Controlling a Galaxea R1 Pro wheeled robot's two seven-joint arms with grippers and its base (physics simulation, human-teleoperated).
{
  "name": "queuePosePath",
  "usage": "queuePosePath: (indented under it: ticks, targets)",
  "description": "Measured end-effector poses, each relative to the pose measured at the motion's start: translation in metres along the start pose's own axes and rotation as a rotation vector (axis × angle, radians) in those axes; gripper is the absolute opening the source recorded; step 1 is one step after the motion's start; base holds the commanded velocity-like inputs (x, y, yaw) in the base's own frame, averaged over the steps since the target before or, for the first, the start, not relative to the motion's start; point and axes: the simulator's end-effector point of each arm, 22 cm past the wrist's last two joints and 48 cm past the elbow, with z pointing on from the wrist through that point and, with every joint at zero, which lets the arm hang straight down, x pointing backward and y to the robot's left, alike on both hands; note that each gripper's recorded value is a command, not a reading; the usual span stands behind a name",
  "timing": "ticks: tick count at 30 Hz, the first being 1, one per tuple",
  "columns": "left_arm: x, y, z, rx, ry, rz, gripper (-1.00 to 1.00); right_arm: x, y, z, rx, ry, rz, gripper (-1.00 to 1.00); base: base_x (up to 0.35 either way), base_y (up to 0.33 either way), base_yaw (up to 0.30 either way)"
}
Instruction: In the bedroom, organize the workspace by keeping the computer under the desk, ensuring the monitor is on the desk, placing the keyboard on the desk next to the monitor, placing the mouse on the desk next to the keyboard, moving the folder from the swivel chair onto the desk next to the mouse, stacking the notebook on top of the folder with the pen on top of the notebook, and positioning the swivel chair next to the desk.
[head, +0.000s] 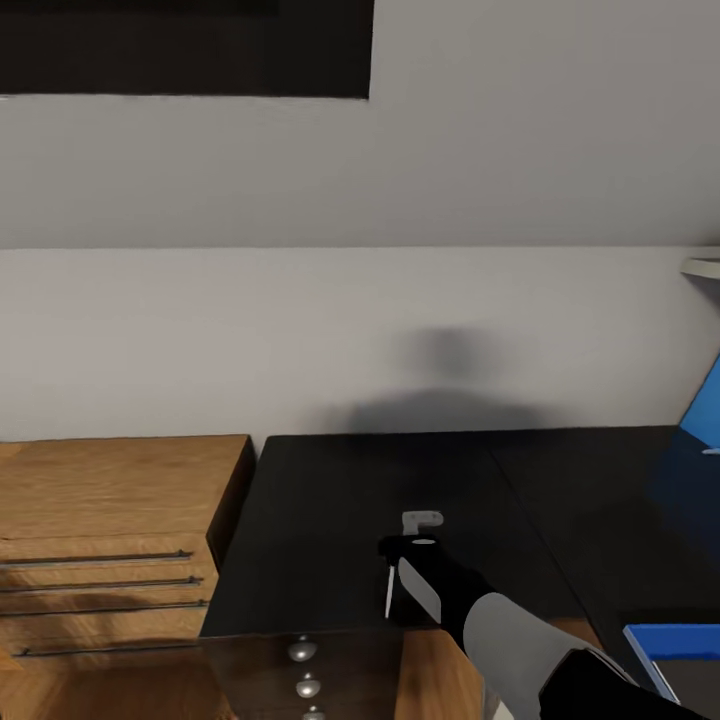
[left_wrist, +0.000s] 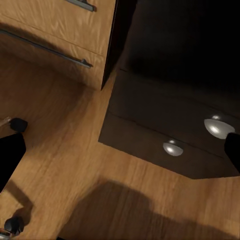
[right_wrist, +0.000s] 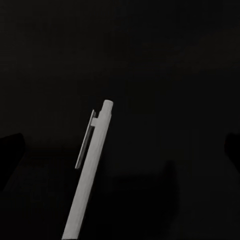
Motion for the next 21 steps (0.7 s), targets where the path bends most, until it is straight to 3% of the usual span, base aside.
queuePosePath:
  ticks: [21]
  targets:
    - [0.018, 0.004, 0.022, 0.0, -0.001, 0.0, 1.0, 0.021, -0.005, 0.023, 0.022, 0.007, -0.008, 1.0, 0.0, 0.0, 0.025]
